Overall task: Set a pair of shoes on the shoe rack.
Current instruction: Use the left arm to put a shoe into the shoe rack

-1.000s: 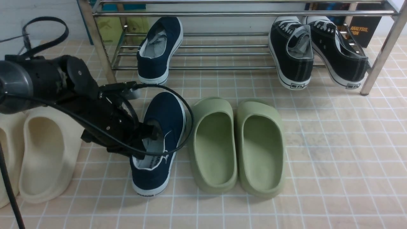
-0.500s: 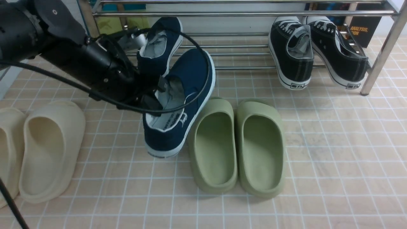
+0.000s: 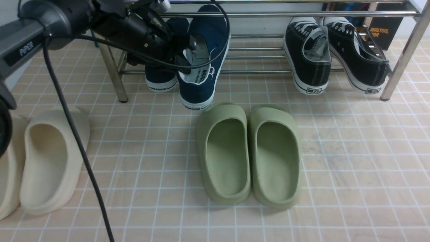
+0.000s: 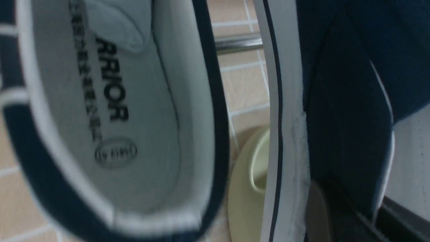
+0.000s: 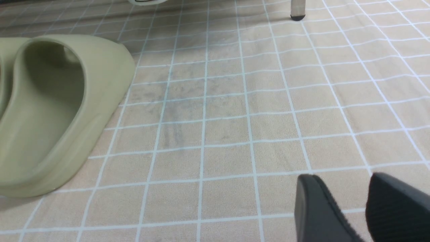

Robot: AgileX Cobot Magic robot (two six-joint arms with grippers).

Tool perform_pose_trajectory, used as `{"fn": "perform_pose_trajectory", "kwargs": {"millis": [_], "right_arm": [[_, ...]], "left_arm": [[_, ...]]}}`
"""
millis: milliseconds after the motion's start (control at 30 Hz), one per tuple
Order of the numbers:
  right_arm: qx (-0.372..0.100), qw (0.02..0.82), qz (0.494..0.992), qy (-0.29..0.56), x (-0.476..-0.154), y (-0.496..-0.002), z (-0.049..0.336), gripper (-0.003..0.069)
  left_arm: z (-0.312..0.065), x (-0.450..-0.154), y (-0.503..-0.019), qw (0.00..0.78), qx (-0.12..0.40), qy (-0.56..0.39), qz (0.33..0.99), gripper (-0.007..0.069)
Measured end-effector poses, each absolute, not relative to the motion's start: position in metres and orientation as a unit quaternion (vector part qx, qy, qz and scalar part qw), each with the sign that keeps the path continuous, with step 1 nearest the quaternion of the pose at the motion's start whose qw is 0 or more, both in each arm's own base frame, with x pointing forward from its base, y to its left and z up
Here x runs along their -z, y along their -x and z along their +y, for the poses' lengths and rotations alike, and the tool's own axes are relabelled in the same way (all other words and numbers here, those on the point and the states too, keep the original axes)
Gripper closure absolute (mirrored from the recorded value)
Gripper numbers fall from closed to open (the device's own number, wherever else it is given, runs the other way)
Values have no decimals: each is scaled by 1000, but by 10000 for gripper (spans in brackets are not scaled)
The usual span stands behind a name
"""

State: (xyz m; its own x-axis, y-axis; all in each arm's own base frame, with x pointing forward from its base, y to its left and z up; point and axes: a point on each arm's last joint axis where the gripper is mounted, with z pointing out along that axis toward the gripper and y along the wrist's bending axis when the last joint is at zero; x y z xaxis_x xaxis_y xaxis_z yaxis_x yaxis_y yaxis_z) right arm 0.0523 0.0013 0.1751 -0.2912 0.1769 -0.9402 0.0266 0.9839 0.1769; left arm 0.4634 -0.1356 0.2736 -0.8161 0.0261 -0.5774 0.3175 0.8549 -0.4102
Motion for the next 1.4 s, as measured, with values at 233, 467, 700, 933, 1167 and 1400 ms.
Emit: {"fn": "perform_pose_trajectory", "kwargs": {"millis": [233,467,700,933,1167,1400], "right_arm": [[-63,592,801,-64,-175,-52,1,420],[-63,592,801,-64,-175,-52,1,420],[-63,592,801,-64,-175,-52,1,420],[-63,592,801,-64,-175,-52,1,420],[-63,592,801,-64,-175,-52,1,420],[-63,592,801,-64,-175,-52,1,420]], "left_arm": [[-139,-265,-493,338,248,-81,904,599],[-138,-258,-506,376,240,-69,892,552],[-141,-262,-505,371,256,-79,889,326],[-145,-275,-498,335,273,-102,896,194],[-146,-308,-490,318,279,-116,899,309],[-140,-301,-486,286,230,-130,921,504]]}}
